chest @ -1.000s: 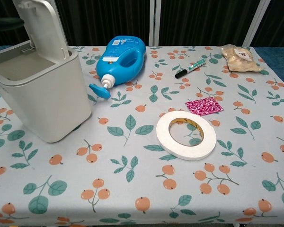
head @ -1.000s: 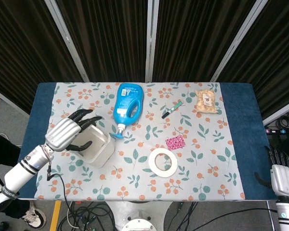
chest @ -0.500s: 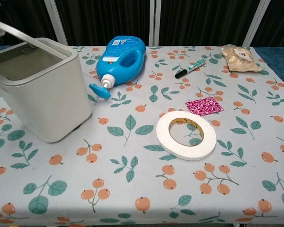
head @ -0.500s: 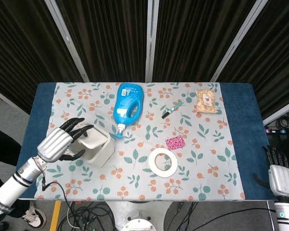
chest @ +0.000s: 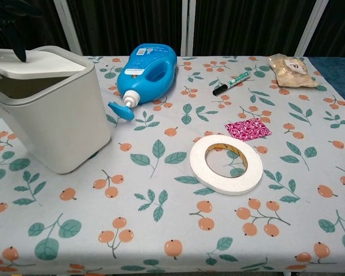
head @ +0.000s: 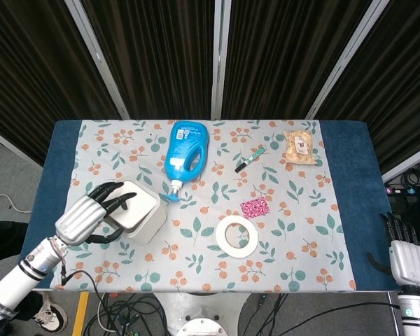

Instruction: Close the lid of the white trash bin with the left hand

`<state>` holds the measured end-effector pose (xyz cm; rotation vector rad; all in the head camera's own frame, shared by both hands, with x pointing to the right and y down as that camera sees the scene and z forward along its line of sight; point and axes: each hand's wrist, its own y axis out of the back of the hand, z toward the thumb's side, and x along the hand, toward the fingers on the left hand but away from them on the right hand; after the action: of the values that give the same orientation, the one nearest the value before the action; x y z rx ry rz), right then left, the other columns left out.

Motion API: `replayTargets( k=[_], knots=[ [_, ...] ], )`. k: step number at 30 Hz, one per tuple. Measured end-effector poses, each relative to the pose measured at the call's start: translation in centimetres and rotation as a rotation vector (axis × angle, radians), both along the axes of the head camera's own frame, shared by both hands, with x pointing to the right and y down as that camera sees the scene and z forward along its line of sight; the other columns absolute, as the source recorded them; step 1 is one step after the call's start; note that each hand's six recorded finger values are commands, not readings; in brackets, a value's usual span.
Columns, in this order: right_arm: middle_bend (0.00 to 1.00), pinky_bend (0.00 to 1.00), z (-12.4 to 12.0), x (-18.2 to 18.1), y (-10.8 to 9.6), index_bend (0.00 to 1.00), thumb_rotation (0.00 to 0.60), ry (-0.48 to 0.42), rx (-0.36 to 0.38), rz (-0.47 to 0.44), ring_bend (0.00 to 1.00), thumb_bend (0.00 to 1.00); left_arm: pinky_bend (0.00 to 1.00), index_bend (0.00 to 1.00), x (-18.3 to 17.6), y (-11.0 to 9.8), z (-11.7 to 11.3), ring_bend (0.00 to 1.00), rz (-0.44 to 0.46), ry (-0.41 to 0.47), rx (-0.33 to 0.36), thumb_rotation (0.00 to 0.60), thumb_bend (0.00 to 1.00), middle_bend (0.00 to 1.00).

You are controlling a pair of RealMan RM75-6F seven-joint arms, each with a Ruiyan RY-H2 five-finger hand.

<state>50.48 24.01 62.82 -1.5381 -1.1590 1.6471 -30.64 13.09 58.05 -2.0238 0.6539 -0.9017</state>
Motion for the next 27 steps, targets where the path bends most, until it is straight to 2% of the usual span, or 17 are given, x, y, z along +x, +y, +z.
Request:
replayTargets(
  k=[15, 27],
  knots=[
    [0.0, 0.0, 0.3, -0.2, 0.1, 0.0, 0.6, -0.004, -0.007, -0.002, 0.0, 0.18, 0.12, 0.1, -0.9, 1.4, 1.5, 0.04, -0.018, -0.016, -0.051, 0.45, 0.38, 0.38],
    [0.0, 0.0, 0.6, -0.1, 0.2, 0.0, 0.6, -0.01, -0.013, 0.001, 0.0, 0.18, 0.12, 0.1, -0.8, 2.6, 2.8, 0.04, -0.016, -0.033, -0.054, 0.453, 0.38, 0.37]
  ],
)
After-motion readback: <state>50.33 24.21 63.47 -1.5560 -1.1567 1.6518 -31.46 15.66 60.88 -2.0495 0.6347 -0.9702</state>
